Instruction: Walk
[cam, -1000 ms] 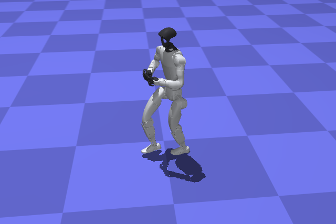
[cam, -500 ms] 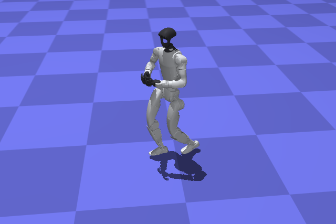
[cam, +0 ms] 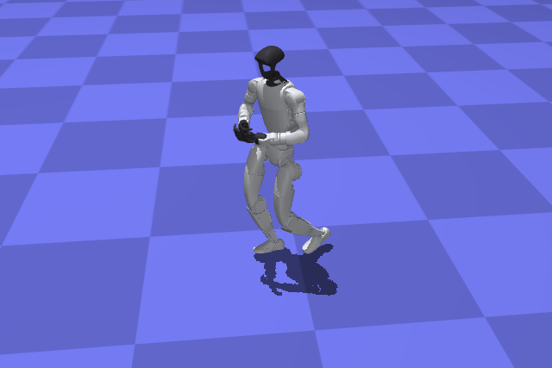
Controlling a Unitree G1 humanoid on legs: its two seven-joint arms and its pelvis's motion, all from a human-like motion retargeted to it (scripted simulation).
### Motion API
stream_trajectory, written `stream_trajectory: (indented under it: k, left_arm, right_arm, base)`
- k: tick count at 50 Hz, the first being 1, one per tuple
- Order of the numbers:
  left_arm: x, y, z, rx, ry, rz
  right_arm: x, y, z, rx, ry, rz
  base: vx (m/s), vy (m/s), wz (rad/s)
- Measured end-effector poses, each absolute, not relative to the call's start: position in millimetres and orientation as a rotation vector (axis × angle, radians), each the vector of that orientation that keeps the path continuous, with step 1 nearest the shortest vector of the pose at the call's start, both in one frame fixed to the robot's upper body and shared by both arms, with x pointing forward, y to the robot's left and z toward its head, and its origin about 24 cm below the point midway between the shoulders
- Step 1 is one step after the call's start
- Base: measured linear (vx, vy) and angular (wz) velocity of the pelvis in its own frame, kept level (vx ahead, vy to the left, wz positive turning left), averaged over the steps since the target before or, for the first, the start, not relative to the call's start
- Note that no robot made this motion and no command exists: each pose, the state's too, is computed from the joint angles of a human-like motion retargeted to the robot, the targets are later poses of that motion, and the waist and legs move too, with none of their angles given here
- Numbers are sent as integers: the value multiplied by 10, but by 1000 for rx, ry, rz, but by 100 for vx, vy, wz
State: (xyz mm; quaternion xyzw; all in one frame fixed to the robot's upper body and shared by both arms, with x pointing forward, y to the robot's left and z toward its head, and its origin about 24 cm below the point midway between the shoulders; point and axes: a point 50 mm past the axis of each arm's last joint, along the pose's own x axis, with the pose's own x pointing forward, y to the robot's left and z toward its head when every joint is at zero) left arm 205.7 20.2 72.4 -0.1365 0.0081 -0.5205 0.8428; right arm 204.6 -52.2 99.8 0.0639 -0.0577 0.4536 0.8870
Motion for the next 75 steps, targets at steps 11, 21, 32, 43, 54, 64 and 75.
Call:
stream_trajectory:
  k: [11, 21, 32, 43, 54, 64, 75]
  left_arm:
    - [2012, 179, 746, -368, 29, -1120]
    - [2014, 160, 769, -431, 43, -1140]
    - [2095, 136, 735, -468, 87, -1146]
    - [2154, 60, 570, -442, 188, -1175]
    - [2157, -23, 605, -406, 204, -1237]
    - [2176, -56, 694, -314, 160, -1265]
    - [2182, -65, 741, -235, 119, -1275]
  right_arm:
    - [2020, -507, 1034, 161, -124, 971]
    - [2041, -506, 1075, 198, -124, 985]
    - [2141, -535, 1068, 247, -98, 954]
    - [2244, -691, 920, 225, -16, 893]
    - [2245, -662, 947, 245, -32, 889]
    - [2235, -680, 958, 197, -63, 883]
    - [2275, -746, 957, 88, -97, 859]
  base:
    - [0, 0, 0]
    - [0, 0, 0]
    - [0, 0, 0]
    - [-9, 4, 7]
    - [-16, 9, 8]
    - [-17, 11, 0]
    - [-10, 7, -4]
